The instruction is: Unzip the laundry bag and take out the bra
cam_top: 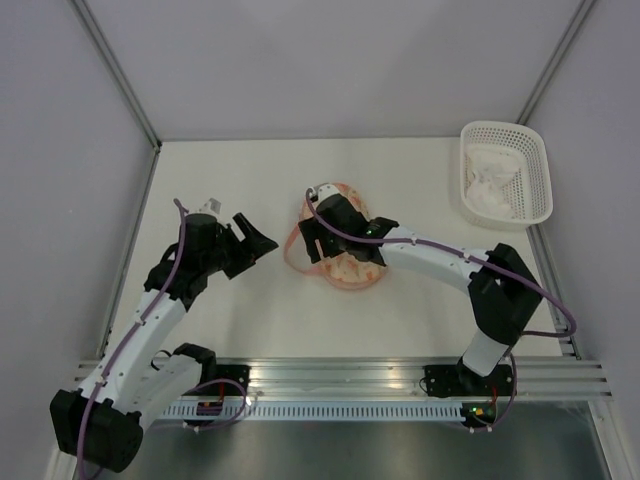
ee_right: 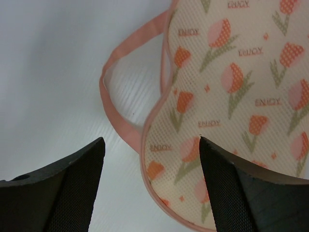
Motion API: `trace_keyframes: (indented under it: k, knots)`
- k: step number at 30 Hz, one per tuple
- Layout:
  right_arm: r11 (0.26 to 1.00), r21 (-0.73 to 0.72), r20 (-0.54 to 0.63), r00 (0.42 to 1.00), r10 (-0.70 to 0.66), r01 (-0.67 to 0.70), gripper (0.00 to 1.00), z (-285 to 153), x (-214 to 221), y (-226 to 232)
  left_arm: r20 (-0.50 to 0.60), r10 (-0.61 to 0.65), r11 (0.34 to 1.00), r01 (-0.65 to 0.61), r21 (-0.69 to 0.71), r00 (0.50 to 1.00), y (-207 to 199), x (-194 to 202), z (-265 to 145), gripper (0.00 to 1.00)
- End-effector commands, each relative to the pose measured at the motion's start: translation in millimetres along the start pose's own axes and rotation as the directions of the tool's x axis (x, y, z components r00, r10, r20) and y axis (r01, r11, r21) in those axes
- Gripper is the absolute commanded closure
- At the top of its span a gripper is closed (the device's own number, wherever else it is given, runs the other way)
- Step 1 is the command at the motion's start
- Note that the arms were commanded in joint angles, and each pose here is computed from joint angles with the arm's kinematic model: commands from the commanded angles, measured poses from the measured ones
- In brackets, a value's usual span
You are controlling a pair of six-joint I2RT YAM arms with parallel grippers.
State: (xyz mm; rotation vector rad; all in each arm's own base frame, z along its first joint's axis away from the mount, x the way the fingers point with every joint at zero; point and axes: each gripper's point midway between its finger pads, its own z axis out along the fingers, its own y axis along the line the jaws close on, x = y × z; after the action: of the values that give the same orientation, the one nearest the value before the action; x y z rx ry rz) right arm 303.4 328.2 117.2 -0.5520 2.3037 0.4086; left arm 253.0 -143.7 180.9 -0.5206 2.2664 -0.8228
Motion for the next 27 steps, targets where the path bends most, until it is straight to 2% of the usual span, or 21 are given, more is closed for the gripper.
trace_keyframes:
  k: [1,5,7,11,13,18,22,25,27]
  knots:
    - [1.0,0.003,0.024,1.0,-0.02,0.02,0.17,21,-17,13,0.004,-0.061,0.998,0.062,-0.017,0.998,10,7,2,0.13]
    - [0.996,0.086,0.017,1.0,-0.005,0.004,0.21,43,-23,8,-0.038,-0.074,0.997,0.073,-0.03,0.997,18,19,7,0.13]
    - [0.989,0.144,0.028,1.0,0.015,-0.018,0.28,49,-25,3,-0.05,-0.076,0.997,0.075,-0.03,0.996,19,22,8,0.14]
    - [0.962,0.265,0.072,0.996,0.042,-0.06,0.32,48,-31,-15,-0.048,-0.071,0.997,0.07,-0.022,0.996,19,22,6,0.14]
    - [0.948,0.308,0.095,0.994,0.046,-0.074,0.44,44,-35,-23,-0.046,-0.073,0.997,0.072,-0.022,0.996,20,23,5,0.14]
    - [0.942,0.329,0.083,0.996,0.035,-0.06,0.59,47,-35,-25,-0.041,-0.071,0.997,0.07,-0.016,0.997,20,24,3,0.14]
    - [0.947,0.316,0.064,0.997,0.033,-0.051,0.6,51,-30,-23,-0.037,-0.071,0.997,0.071,-0.011,0.997,19,24,2,0.14]
    - [0.951,0.305,0.07,0.997,0.034,-0.054,0.66,50,-31,-21,-0.032,-0.066,0.998,0.066,-0.006,0.997,18,23,0,0.14]
    - [0.955,0.291,0.073,0.997,0.036,-0.056,0.63,48,-33,-18,-0.033,-0.065,0.998,0.064,-0.005,0.997,18,23,0,0.14]
